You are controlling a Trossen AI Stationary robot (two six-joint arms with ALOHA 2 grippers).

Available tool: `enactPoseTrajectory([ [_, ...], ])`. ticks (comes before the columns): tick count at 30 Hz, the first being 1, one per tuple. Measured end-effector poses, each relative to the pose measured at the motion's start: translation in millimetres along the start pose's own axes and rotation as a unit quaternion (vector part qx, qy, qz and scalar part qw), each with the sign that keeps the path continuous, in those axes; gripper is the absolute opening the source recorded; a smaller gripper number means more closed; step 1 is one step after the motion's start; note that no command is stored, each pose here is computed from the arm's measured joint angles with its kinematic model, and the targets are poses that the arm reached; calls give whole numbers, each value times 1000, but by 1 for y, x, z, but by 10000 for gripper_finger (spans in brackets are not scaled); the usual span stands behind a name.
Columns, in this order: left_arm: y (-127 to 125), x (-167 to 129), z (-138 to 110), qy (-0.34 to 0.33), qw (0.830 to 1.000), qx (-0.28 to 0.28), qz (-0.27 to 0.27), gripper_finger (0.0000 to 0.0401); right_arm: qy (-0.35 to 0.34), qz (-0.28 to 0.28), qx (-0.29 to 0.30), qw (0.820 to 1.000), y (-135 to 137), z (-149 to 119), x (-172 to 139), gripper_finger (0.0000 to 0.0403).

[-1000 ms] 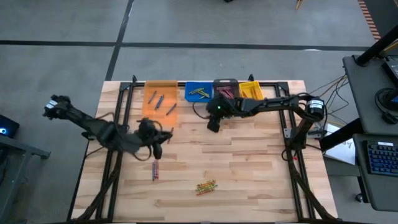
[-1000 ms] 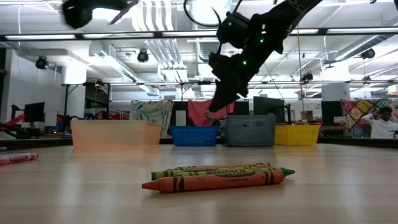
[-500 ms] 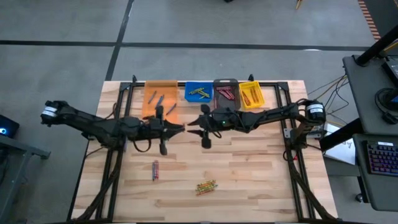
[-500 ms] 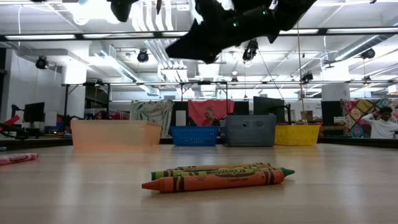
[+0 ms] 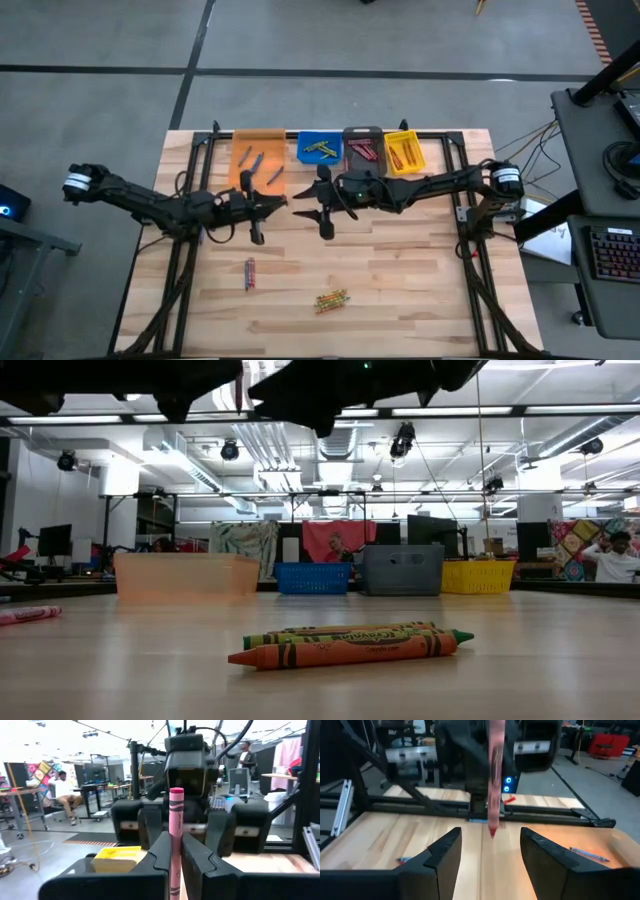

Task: Sort crayons
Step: Put the red crayon into the black bin

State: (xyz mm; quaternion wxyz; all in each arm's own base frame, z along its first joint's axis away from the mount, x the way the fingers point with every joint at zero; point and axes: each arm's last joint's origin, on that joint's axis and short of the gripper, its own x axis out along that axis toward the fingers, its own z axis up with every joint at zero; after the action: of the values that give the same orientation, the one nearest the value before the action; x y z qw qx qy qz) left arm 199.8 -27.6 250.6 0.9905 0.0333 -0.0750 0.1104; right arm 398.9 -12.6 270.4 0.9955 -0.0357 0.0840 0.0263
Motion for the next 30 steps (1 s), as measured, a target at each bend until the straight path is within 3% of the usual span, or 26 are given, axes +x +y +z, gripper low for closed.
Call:
enactPoseTrajectory([
  [15, 0, 6, -1, -22, 1000, -9, 10, 0, -18, -10, -13, 1000, -5, 14, 17, 185],
  [19, 0, 6, -1, -21, 1000, -12, 11, 5, -14, -32, -17, 999, -6, 14, 17, 140],
  [25, 1, 6, -1, -22, 999, -29, 12, 31, -15, -30, -25, 999, -5, 14, 17, 28],
  [30, 1, 5, 0, -22, 999, -22, 11, 71, -8, -32, -25, 999, -6, 17, 17, 16],
])
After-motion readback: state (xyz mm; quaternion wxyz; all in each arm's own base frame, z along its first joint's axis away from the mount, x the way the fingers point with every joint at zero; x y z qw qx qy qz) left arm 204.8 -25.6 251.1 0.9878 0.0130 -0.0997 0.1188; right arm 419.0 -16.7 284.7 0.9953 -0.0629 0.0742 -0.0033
